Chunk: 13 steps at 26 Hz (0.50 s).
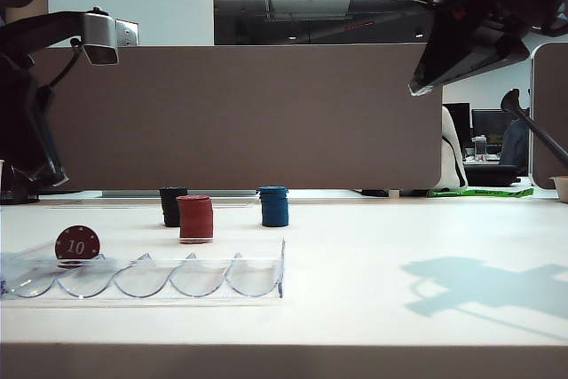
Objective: Pick up the chip in the box and place it on the pile of chips with the same color.
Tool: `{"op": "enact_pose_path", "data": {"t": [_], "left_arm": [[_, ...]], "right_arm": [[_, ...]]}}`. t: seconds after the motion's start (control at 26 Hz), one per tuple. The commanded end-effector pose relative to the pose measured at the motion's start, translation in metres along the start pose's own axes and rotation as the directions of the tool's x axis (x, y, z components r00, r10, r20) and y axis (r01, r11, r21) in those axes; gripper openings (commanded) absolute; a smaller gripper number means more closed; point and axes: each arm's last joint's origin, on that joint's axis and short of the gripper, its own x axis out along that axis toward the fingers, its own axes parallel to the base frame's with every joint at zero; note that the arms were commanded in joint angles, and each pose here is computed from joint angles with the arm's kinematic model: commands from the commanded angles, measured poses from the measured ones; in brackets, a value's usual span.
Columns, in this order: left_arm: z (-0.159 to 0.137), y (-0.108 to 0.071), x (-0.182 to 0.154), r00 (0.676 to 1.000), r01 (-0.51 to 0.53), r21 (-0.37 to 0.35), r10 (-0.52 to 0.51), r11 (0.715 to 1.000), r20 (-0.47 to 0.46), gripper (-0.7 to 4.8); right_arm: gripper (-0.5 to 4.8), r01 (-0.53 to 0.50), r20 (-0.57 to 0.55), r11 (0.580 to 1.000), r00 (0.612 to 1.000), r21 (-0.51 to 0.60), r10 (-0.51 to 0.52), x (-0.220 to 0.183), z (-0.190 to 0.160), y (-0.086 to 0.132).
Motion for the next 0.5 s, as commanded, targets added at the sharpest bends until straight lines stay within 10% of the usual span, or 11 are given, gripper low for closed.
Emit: {"op": "enact_pose_path", "data": {"t": [0.04,0.5], "left_arm": [[0.0015,0.0029,0.0017,1.0,-0.007,0.018,0.007,1.0,0.012,1.57],[0.001,0.01,0.0116,1.0,-0.008,0.029,0.007,1.0,0.016,1.62]], "right_arm": [[-0.06,-0.002,0.016,1.0,1.0,-0.003,0.002,0.0012,0.0019,0.0002],[-0.06,-0.003,0.003,1.0,1.0,-0.003,0.003,0.0074,0.0001,0.0002]]}}
